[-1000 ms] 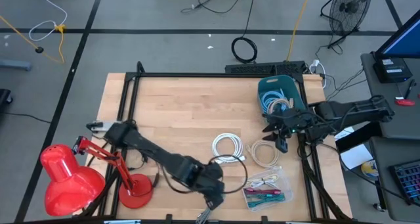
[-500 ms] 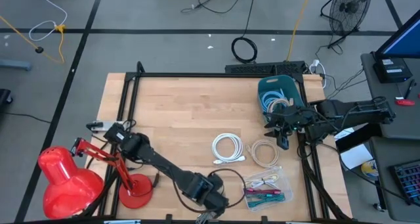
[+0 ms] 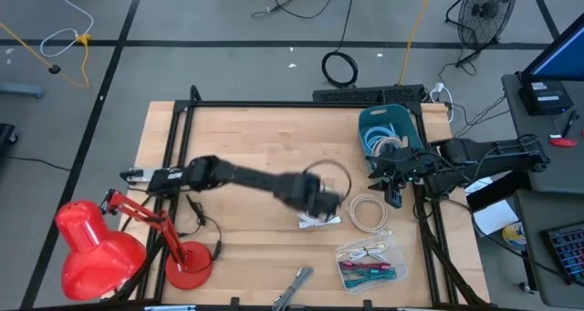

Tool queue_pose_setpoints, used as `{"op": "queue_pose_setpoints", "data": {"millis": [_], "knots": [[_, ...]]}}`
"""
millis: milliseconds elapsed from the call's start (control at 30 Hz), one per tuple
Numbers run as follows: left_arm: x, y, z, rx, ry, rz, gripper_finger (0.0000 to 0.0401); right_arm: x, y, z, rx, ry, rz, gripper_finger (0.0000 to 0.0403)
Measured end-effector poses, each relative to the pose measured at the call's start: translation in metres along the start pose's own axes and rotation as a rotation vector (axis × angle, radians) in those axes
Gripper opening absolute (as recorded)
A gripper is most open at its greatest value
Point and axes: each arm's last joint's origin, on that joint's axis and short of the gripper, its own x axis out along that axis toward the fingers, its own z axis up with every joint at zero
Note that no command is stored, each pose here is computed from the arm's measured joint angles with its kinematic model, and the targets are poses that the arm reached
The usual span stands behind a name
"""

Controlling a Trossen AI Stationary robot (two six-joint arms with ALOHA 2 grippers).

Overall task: Pick & Place USB Port
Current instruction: Put the white hdmi cable into the blue bin

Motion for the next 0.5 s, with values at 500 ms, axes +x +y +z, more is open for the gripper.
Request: {"op": "queue_pose_setpoints", "data": {"millis": [500], "knots": [[0.053,0.024,0.046,0.467,0.079,0.078,0.0227,0.0,-0.001,-0.003,0.017,0.034,-0.014,0.0155]]}}
